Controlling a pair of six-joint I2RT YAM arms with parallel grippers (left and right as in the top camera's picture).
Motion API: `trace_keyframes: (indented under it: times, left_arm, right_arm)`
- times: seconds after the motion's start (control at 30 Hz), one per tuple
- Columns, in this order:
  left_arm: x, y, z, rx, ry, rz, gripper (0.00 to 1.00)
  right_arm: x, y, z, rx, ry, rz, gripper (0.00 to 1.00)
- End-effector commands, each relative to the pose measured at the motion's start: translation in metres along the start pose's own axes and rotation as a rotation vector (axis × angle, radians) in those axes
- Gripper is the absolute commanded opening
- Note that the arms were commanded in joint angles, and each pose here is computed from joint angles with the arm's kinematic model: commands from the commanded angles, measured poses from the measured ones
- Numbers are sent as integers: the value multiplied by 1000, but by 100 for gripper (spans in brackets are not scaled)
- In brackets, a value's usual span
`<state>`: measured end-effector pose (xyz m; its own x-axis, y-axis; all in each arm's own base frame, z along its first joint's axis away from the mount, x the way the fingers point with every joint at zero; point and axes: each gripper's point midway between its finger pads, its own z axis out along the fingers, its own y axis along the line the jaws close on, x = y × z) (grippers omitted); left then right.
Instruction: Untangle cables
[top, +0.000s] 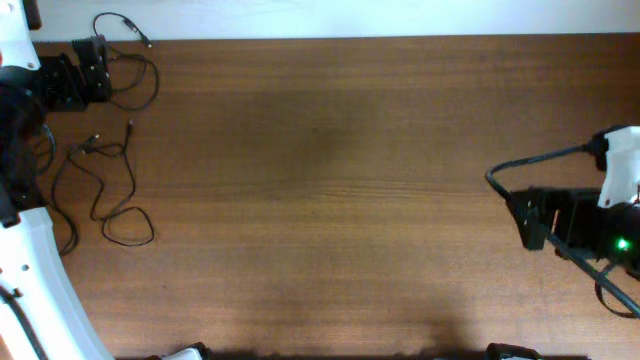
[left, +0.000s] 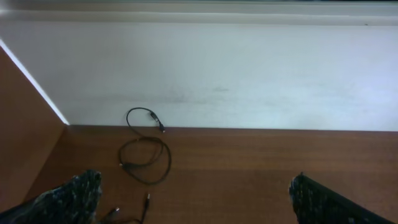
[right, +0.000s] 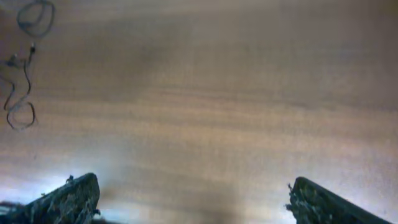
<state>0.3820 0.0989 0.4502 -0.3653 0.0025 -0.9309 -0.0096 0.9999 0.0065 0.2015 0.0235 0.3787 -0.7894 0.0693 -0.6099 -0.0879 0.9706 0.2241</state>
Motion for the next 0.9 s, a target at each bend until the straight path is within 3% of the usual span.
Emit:
trace_keyframes:
  times: [0.0, 0.13, 0.3, 0.67, 0.87]
  left_arm:
    - [1, -1, 2, 14, 2, -15, 99]
    - [1, -2, 2, 14, 2, -15, 99]
    - [1, -2, 2, 14, 2, -15, 99]
    - [1, -2, 2, 14, 2, -15, 99]
    - [1, -1, 2, 14, 2, -15, 99]
  right_arm:
    - [0, -2, 0, 9, 0, -3, 99]
    - [-18, -10, 5, 45, -90, -36, 99]
    - [-32, -2, 25, 7, -432, -180, 99]
    - [29, -13, 99, 3, -899, -350, 99]
    - [70, -24, 147, -9, -911, -358, 99]
